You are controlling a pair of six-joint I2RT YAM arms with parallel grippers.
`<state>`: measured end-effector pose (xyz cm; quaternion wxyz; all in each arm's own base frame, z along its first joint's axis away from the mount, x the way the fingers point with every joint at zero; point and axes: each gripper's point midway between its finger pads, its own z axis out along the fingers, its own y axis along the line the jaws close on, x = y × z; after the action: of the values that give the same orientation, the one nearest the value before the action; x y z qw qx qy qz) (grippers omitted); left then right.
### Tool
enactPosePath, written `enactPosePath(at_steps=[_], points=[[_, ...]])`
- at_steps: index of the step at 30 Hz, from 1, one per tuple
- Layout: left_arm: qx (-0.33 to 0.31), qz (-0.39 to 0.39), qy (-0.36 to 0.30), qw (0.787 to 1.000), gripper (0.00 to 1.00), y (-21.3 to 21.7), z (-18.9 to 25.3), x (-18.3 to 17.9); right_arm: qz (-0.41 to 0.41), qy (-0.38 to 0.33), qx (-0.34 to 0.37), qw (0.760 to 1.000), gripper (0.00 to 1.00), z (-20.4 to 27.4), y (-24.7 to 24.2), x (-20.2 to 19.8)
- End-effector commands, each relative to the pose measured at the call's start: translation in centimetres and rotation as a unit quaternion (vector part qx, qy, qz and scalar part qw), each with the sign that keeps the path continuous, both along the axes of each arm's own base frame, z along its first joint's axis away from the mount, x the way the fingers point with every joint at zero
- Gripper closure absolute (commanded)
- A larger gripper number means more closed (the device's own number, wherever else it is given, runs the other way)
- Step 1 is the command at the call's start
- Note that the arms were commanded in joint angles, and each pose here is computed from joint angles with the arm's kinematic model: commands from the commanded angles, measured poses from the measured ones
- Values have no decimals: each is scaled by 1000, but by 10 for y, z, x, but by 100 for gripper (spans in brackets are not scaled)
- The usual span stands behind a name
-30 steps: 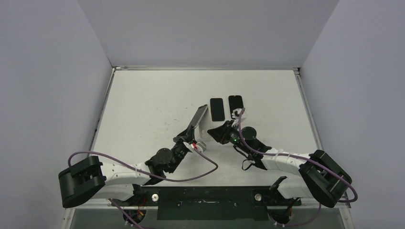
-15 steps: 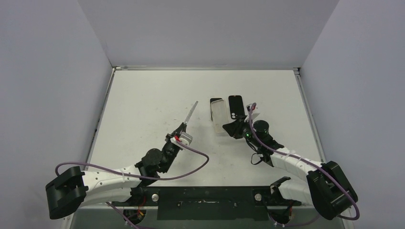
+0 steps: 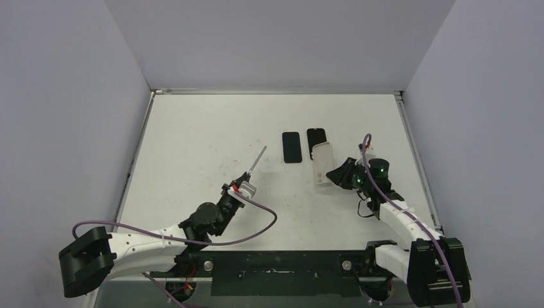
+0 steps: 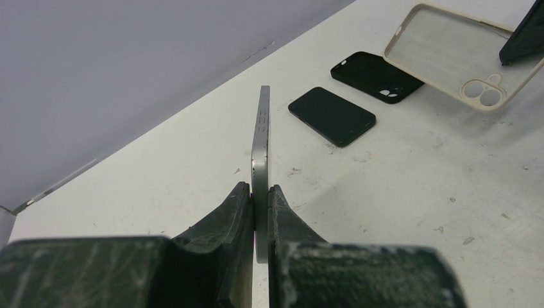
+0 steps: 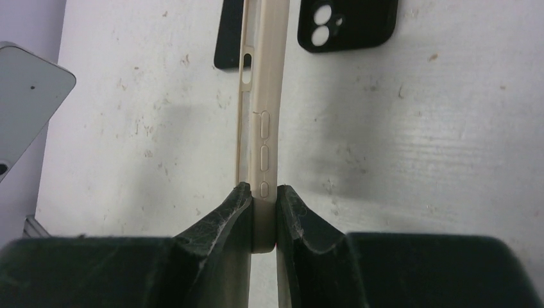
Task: Take the phone out of the phone case
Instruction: Place the phone case at the center of the board.
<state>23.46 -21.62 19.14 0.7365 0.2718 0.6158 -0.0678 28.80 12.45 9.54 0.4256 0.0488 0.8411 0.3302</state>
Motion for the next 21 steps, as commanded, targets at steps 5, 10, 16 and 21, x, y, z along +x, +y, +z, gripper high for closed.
enactPosePath(at_steps=[5,10,16,21], points=[[-47,-24,-14,998,100,-7,18,-4,49,65,41,996,100,-18,-1,-36],[-37,-34,-8,999,100,-12,13,-5,58,79,58,994,99,-26,-2,-36],[-43,-37,-8,998,100,-11,15,-7,56,103,67,991,96,-43,-5,-36],[-38,-45,-6,998,100,-14,13,-8,27,113,66,991,93,-56,-18,-31]])
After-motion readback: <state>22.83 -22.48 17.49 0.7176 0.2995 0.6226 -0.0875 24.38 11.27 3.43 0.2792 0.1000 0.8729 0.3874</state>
